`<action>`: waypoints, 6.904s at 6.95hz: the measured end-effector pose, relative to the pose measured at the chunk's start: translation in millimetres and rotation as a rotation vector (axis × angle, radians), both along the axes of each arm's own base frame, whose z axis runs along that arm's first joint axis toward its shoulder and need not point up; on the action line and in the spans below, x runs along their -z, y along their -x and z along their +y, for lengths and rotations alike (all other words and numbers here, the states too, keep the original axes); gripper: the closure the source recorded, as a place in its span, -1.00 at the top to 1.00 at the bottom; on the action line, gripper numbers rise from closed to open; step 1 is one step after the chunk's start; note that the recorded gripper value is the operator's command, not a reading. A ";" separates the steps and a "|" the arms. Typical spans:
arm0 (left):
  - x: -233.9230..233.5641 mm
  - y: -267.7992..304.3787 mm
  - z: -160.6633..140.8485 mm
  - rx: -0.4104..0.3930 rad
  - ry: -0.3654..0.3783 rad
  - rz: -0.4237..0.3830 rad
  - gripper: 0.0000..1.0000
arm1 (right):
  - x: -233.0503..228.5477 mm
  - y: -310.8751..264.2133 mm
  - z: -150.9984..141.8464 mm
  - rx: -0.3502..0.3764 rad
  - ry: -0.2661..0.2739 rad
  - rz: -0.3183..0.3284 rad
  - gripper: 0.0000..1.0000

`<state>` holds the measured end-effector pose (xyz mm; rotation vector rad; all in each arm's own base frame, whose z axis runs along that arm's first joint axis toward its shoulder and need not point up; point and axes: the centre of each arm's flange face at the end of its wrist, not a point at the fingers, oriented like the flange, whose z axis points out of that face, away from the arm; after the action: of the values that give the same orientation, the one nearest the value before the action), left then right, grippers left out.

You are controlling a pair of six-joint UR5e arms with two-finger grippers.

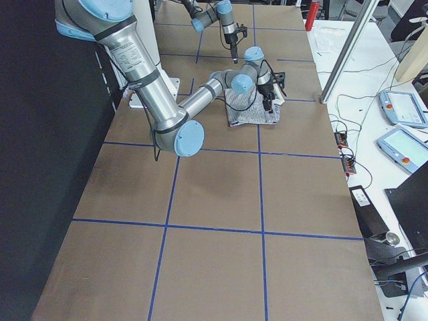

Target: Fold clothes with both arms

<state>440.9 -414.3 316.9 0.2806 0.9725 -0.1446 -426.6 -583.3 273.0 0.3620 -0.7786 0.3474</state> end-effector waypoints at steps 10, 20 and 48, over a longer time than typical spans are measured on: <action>-33.2 -56.5 38.6 0.034 0.101 0.008 -0.72 | -9.1 -4.1 0.5 -0.002 0.004 0.010 1.00; -102.8 51.6 -150.1 0.118 -0.128 -0.276 -1.00 | -7.8 -5.6 -0.9 -0.010 0.007 0.005 1.00; -118.5 123.2 -304.2 0.049 -0.408 -0.274 1.00 | 81.5 252.1 -25.2 -0.276 0.082 -0.158 -1.00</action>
<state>317.8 -718.5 435.4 0.6818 0.7163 0.0499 -678.6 -608.4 191.5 0.3690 -0.8679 0.6716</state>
